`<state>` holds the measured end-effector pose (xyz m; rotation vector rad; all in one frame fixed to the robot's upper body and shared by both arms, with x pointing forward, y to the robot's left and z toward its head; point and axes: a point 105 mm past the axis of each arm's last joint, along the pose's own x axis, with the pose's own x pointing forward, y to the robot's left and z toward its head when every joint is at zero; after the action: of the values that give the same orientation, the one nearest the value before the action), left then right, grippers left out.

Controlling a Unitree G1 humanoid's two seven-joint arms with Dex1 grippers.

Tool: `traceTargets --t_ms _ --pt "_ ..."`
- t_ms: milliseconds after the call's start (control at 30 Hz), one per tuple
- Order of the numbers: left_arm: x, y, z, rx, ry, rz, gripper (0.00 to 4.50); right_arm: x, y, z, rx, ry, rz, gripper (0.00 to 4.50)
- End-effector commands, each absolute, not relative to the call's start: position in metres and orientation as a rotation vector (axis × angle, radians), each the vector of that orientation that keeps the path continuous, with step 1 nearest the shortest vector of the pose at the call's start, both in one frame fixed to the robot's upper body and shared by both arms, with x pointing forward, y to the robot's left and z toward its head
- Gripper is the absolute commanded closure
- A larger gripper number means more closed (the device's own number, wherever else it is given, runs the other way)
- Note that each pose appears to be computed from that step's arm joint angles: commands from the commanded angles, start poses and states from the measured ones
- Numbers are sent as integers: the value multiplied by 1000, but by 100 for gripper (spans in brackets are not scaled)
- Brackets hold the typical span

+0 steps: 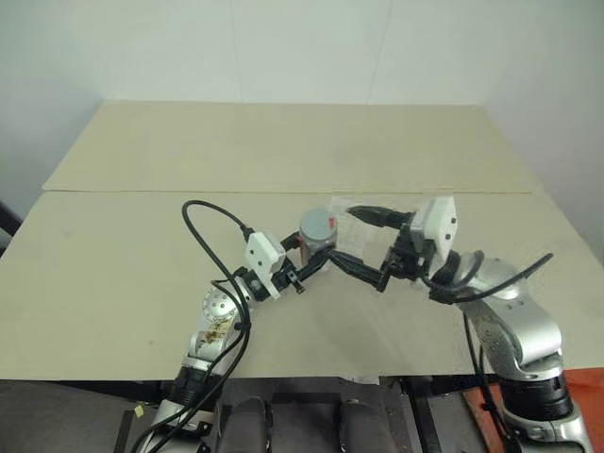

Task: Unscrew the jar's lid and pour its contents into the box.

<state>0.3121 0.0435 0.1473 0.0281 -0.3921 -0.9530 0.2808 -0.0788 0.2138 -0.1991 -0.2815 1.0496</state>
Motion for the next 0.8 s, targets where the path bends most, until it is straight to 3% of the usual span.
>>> traceTargets --t_ms 33,433,800 --pt "308 39 156 35 -440 -966 254 280 -68 225 -204 -331 1038 3" --pt "303 34 155 35 -446 -983 254 299 -61 228 -211 -338 982 3" --pt "304 35 155 21 -447 -979 254 296 -76 223 -227 -318 947 3"
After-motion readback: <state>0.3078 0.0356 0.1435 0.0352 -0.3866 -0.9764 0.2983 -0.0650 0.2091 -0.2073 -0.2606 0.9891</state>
